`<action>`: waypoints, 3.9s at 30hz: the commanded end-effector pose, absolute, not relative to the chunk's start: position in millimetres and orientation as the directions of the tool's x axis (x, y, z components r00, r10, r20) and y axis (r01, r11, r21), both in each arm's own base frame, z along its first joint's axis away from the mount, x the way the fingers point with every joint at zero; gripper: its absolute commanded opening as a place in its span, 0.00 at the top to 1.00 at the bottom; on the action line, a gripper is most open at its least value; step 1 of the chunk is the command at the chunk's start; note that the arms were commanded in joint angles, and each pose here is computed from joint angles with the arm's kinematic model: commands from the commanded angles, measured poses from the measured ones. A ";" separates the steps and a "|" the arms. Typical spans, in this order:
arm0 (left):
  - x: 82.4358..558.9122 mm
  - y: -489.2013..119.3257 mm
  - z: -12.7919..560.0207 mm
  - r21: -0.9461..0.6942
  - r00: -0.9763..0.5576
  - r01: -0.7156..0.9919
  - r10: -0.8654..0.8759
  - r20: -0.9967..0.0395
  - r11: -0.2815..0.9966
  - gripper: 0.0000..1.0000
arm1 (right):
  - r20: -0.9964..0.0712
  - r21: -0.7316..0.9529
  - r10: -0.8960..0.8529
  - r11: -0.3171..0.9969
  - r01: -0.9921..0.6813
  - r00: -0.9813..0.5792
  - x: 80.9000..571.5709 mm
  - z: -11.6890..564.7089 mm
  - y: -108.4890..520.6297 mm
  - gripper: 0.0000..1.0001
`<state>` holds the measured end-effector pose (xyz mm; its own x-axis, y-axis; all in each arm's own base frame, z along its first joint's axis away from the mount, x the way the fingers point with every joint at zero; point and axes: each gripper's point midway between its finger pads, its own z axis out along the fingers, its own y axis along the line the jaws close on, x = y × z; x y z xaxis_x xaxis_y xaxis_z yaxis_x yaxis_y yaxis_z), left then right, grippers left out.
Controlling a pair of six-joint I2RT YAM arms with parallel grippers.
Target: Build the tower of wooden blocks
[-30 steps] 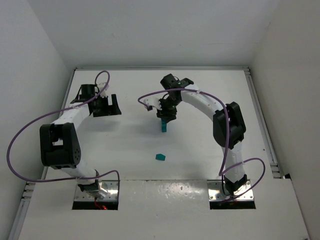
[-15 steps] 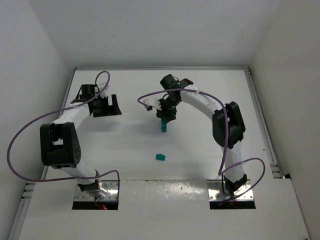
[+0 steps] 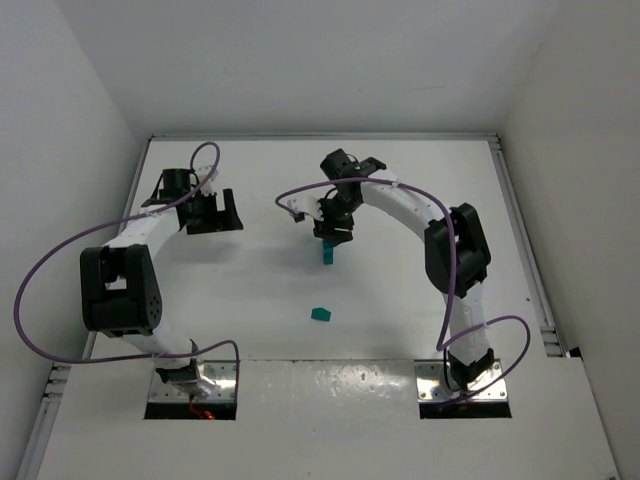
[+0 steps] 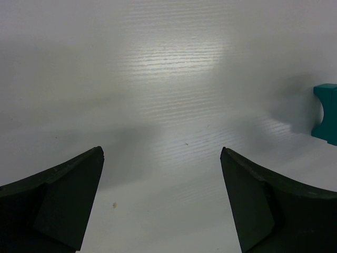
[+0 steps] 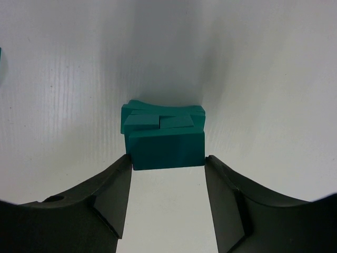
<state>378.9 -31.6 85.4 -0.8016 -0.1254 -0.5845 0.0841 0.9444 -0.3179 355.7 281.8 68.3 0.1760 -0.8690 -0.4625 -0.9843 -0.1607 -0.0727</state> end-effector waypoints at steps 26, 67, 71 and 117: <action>394.3 -30.2 97.4 -0.340 -0.777 0.088 -0.148 -0.612 0.936 0.01 | -0.498 -0.065 -0.853 -0.141 -0.988 0.154 352.2 72.2 292.5 0.11; 404.4 -35.4 116.4 -0.335 -0.724 0.164 -0.118 -0.680 0.928 0.04 | -0.578 -0.092 -0.809 -0.072 -0.993 0.112 345.3 135.3 264.8 0.00; 415.7 -46.4 131.2 -0.284 -0.679 0.286 -0.016 -0.734 0.915 0.11 | -0.622 -0.043 -0.781 0.117 -0.992 -0.065 361.1 155.3 221.5 0.00; 426.8 -295.3 102.3 -0.084 -0.188 0.976 0.575 -0.797 0.202 0.71 | -0.453 0.658 0.000 0.674 -0.334 -0.892 381.4 116.9 168.4 0.27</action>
